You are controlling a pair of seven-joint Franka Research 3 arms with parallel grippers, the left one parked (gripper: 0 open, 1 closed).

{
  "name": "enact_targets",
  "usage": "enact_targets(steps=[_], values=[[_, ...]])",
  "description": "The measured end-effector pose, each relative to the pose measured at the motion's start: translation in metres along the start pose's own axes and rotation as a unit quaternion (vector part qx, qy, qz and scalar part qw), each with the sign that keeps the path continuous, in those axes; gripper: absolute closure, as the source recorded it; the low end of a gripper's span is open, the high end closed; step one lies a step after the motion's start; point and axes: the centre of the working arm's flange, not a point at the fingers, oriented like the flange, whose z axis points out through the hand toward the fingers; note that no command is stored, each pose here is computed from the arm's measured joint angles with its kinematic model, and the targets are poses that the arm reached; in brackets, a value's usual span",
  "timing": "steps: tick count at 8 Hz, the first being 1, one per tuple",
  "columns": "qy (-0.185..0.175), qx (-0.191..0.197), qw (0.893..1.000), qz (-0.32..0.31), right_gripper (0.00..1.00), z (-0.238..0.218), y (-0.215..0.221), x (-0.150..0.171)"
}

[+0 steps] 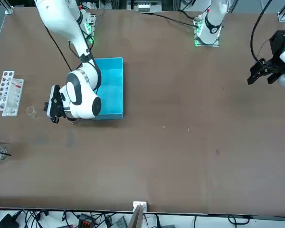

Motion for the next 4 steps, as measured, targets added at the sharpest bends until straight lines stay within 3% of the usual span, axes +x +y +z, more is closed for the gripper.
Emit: enact_targets(steps=[4], values=[[0.010, -0.025, 0.999, 0.029, 0.95, 0.023, 0.001, -0.038]])
